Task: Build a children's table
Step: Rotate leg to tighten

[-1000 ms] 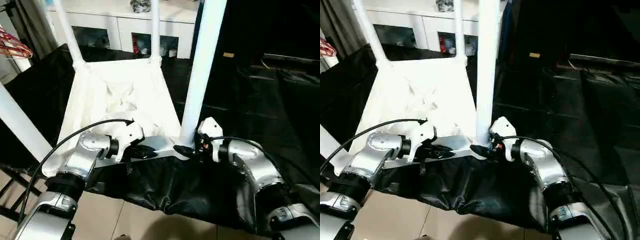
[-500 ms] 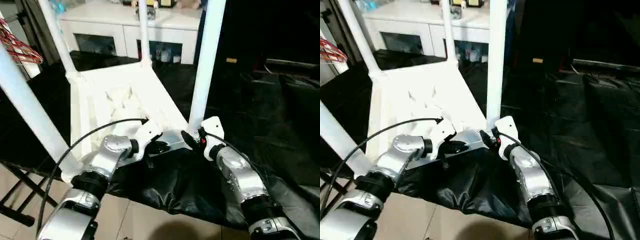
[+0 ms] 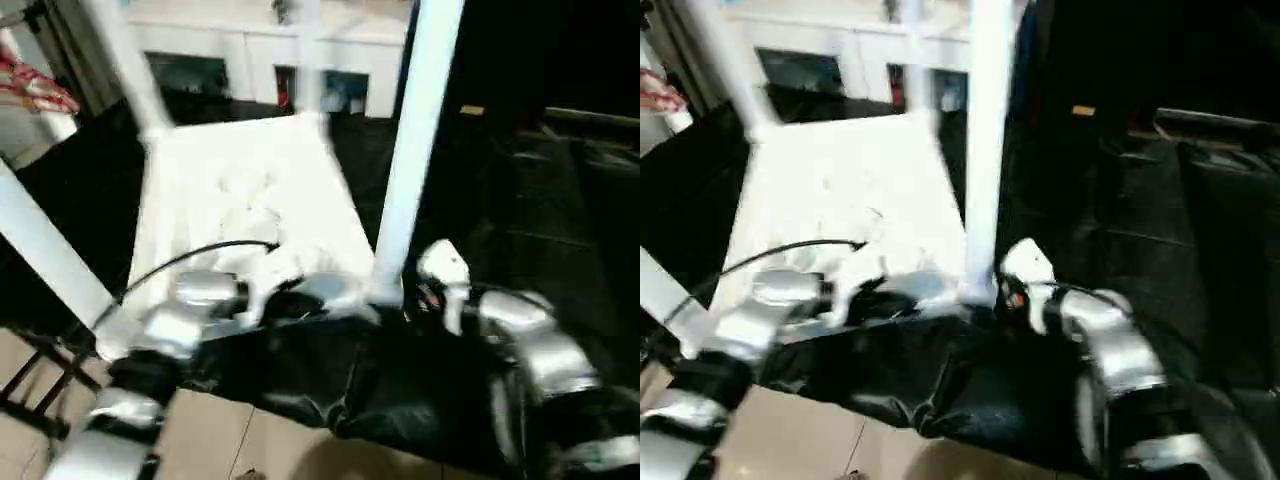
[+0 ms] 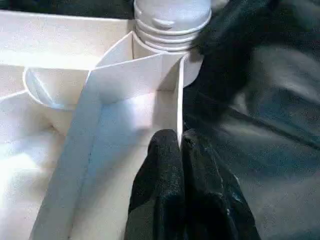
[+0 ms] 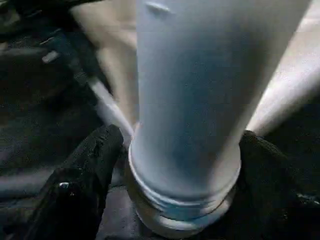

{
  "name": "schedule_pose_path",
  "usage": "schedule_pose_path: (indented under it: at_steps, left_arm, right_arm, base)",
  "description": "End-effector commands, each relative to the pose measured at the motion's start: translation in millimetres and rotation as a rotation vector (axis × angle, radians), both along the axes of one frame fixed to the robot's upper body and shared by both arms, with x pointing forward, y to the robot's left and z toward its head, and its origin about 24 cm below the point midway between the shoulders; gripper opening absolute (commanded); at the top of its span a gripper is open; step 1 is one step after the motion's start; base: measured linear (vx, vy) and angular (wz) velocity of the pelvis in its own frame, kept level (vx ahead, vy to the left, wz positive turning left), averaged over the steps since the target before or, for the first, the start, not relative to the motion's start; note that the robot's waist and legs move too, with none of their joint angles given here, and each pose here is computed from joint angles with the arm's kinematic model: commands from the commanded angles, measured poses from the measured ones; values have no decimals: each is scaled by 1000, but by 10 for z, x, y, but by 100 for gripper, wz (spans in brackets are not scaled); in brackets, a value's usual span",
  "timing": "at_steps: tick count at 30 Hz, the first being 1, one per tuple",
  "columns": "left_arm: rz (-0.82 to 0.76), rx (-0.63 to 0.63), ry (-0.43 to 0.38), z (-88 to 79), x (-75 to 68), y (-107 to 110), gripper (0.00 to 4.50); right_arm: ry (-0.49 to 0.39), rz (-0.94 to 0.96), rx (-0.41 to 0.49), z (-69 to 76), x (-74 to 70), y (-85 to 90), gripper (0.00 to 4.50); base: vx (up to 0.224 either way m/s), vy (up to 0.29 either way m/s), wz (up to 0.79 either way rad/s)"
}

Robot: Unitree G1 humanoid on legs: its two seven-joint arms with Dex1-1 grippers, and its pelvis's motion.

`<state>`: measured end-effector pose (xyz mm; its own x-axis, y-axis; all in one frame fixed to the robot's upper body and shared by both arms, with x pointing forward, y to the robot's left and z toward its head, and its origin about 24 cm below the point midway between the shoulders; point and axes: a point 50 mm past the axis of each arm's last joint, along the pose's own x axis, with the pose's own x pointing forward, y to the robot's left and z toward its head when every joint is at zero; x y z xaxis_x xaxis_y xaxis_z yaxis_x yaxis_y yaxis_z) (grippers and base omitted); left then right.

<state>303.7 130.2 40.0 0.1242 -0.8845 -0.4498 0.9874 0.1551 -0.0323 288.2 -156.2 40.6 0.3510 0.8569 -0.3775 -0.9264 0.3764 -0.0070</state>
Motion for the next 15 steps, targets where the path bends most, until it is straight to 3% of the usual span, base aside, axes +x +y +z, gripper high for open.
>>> schedule_pose_path:
  at_steps: [1,6,15]
  left_arm:
    - [-72,-33,58,-74,-90,-84,0]
    - [-108,-13,71,-48,-81,13,0]
    - [-105,0,59,-10,-33,94,0]
  right_arm:
    - [35,158,4,-33,-99,153,369]
    - [42,206,-12,-3,-77,114,369]
    - [60,246,32,31,-83,174,299]
  base:
    - [0,0,0]
    - [0,0,0]
    - [0,0,0]
